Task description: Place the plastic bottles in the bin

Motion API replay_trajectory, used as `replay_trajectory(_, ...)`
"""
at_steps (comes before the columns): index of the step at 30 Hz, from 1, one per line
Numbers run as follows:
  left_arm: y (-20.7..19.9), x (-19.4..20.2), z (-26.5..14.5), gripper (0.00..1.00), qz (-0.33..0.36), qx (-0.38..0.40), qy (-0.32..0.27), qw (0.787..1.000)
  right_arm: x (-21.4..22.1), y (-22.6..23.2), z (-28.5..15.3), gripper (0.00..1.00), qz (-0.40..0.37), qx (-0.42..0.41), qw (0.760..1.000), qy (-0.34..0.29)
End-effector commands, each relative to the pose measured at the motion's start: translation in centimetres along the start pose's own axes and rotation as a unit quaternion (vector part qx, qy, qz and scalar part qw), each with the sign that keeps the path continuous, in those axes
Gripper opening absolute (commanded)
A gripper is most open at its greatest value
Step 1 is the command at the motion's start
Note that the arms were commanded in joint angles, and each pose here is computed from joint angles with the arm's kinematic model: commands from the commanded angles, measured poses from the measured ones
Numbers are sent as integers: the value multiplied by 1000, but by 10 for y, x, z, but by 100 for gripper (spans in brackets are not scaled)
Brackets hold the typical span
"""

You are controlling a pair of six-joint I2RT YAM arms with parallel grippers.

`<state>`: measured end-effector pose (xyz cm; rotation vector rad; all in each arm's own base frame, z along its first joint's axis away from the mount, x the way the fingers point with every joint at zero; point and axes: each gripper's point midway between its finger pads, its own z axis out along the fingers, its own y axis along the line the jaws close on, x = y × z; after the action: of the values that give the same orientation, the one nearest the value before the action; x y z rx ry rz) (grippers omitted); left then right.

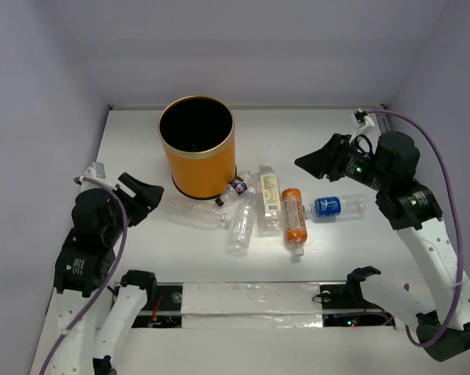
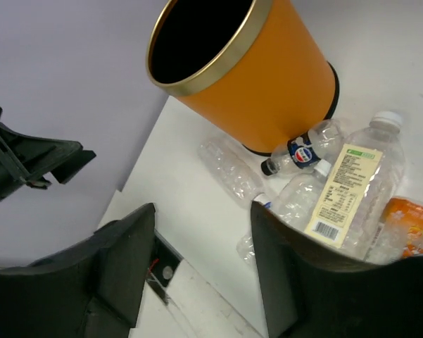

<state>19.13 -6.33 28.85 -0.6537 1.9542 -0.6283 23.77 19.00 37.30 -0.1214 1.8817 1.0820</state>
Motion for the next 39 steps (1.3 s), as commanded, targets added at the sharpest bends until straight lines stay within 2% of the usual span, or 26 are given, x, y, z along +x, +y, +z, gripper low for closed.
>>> replay_trajectory(1,-1,3,-7,63,-10,0,8,1000,-8,10,-4,48,-23,-12,1000,-14)
replay_trajectory(3,8,13,-6,60,-19,-14,25,999,-1,4,-3,21,-22,-6,1000,-4)
replay_trajectory(4,10,20,-5,54,-29,-13,34,999,5,4,-2,1,-23,-7,1000,3)
replay_trajectory(8,22,44,3,17,-72,-23,67,995,28,-1,6,0,-18,-11,999,38)
replay_trajectory(10,30,58,12,3,-86,-33,91,992,42,-3,14,0,-16,-9,998,59)
replay_trajectory(11,30,65,14,0,-93,-31,106,989,46,-4,17,0,-16,-6,998,67)
replay_trajectory(17,55,93,19,0,-122,-72,140,980,69,-9,35,0,-19,3,995,97)
replay_trajectory(19,56,101,24,0,-147,-63,148,976,72,-8,39,0,-21,-1,995,100)
replay_trajectory(22,58,111,34,15,-181,-60,156,969,78,-5,44,0,-28,-7,993,112)
replay_trajectory(23,62,115,37,27,-184,-67,160,968,81,-4,45,2,-30,-9,993,116)
replay_trajectory(24,62,114,41,33,-186,-67,156,968,85,-4,47,8,-34,-10,992,122)
replay_trajectory(25,65,115,44,40,-189,-76,157,966,86,-5,47,30,-36,-9,992,122)
replay_trajectory(26,67,117,47,54,-187,-80,159,966,86,-5,47,43,-36,-10,992,120)
replay_trajectory(27,71,116,52,60,-188,-88,152,966,88,-6,48,57,-38,-10,992,122)
replay_trajectory(28,74,118,57,67,-191,-97,155,965,90,-8,48,75,-39,-10,991,125)
replay_trajectory(29,80,122,63,76,-193,-104,156,963,91,-8,48,80,-39,-11,991,127)
replay_trajectory(30,77,119,69,80,-200,-96,146,964,93,-10,49,85,-40,-10,991,130)
replay_trajectory(32,85,123,79,90,-209,-110,145,961,96,-9,49,91,-43,-10,990,136)
replay_trajectory(35,88,121,95,98,-214,-117,134,961,98,-12,49,93,-47,-5,989,139)
replay_trajectory(39,93,115,114,99,-201,-129,118,964,102,-15,49,94,-51,-4,988,148)
